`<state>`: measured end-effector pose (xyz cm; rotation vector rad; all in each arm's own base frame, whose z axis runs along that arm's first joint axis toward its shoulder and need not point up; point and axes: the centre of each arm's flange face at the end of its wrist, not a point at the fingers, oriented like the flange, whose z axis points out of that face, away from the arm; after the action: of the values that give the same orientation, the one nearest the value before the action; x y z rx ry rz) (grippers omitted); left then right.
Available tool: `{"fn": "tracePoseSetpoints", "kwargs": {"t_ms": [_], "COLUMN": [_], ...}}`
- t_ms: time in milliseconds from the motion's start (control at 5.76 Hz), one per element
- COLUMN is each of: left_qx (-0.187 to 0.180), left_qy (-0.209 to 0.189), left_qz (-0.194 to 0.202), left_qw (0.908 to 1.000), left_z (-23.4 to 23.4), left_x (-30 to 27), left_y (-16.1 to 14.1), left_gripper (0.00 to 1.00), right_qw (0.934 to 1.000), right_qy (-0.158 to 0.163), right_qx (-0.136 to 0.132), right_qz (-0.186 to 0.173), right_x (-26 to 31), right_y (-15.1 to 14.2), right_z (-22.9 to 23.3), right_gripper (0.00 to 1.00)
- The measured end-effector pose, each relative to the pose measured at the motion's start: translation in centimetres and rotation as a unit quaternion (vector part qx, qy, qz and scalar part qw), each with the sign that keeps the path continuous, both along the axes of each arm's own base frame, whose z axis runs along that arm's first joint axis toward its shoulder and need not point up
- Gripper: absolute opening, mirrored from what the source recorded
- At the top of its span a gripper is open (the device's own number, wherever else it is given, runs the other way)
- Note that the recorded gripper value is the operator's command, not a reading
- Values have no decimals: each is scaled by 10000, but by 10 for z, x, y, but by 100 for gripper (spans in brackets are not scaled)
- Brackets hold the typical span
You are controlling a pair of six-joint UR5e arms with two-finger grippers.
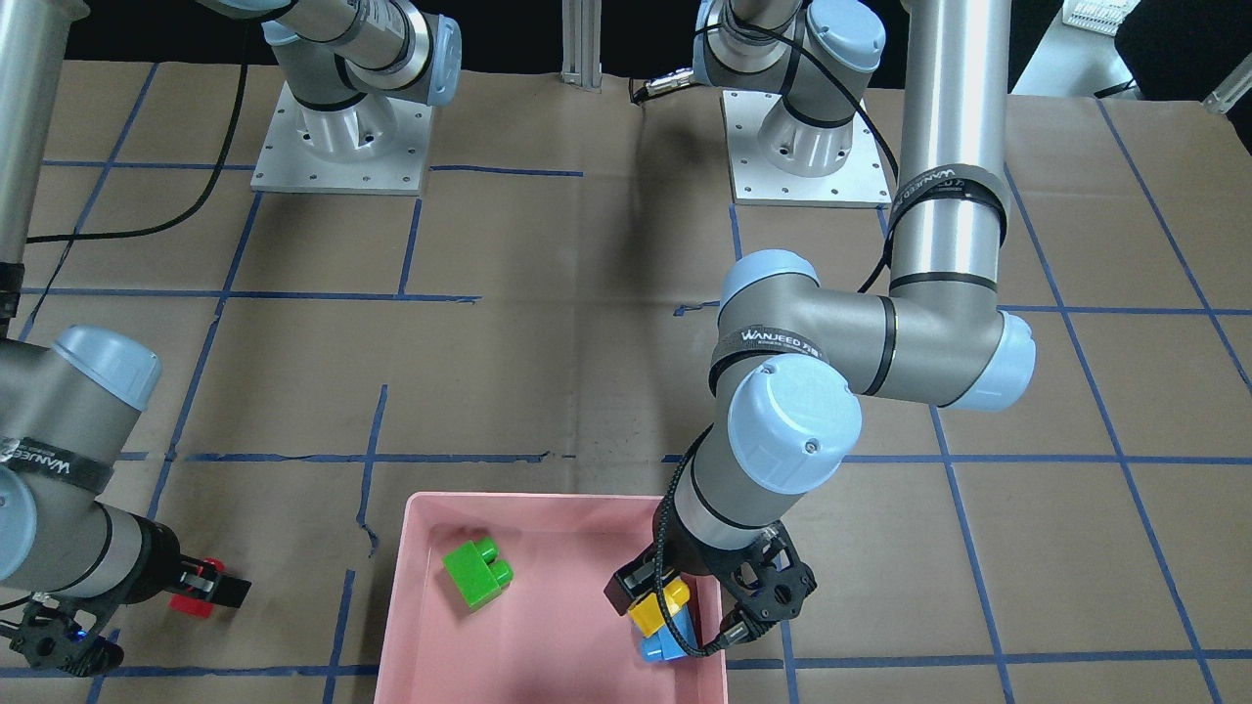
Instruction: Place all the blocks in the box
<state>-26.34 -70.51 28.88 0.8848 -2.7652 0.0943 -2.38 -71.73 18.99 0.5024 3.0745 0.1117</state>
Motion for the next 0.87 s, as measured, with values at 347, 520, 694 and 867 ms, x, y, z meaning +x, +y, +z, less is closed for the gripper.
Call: {"fn": "tracePoseSetpoints", "kwargs": {"t_ms": [347,520,694,867], "left_qx": [-55,76,224,361], "left_qy": [-64,-232,-399,-556], "left_qz": [-331,-790,-1248,-1829], "left_qw": [9994,9966,9911,9809], "left_z": [30,54,82,105], "left_x": [5,24,47,61], "left_y": [16,31,49,72], "left_gripper": [100,100,100,100], "right_qw": [10000,10000,10000,9998], "right_qy": [-2,-3,4,37], "right_qx": [3,-11,-60,-198], "right_qz": [1,7,9,4], "right_x": [0,0,-1,-2], "right_y": [0,-1,-3,-11], "right_z": [0,0,6,23], "right_gripper": [12,9,9,9]}}
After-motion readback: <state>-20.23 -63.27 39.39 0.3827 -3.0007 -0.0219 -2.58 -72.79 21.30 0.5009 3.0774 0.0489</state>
